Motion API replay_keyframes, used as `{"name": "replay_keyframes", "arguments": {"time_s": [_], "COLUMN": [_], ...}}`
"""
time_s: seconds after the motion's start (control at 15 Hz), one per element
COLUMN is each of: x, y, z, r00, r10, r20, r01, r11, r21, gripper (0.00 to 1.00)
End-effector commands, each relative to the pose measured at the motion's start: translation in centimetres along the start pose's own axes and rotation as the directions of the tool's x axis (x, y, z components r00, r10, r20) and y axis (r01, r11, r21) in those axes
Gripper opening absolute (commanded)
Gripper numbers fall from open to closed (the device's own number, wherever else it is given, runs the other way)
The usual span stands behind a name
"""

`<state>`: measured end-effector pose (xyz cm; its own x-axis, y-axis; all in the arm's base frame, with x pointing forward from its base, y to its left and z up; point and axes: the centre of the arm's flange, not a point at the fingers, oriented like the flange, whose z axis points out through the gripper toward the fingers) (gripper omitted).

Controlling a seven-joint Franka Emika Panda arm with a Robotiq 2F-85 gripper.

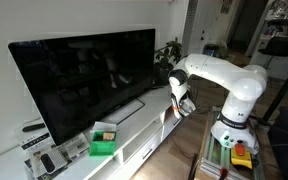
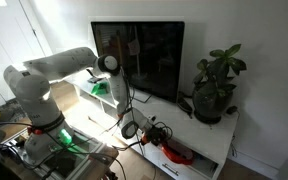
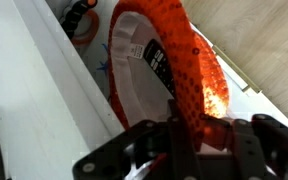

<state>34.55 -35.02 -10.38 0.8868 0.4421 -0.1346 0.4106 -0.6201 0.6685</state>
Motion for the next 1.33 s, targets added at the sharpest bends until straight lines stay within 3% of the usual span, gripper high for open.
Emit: {"name": "replay_keyframes", "arguments": {"time_s": [0.0,0.13,0.67,1.0,1.07,1.13,1.27], "x": [0.0,0.0,0.2,0.4,0.4,0.5,0.6], "y": [0.0,0.0,-2.2,-2.9,-3.1,-3.2,-3.3], "z": [0.0,0.0,0.8,1.2,1.3,1.3,1.3], "r00": [1.0,1.0,0.99,0.983,0.982,0.982,0.981], "r10": [-0.001,-0.001,-0.056,-0.093,-0.098,-0.107,-0.109], "r20": [0.0,0.0,-0.133,-0.156,-0.16,-0.158,-0.16], "r01": [0.001,0.001,0.043,0.075,0.079,0.087,0.089], "r11": [1.0,1.0,0.994,0.99,0.99,0.988,0.988], "r21": [0.0,0.0,-0.099,-0.119,-0.121,-0.126,-0.128], "gripper": [0.05,0.01,0.01,0.01,0.1,0.31,0.44]}}
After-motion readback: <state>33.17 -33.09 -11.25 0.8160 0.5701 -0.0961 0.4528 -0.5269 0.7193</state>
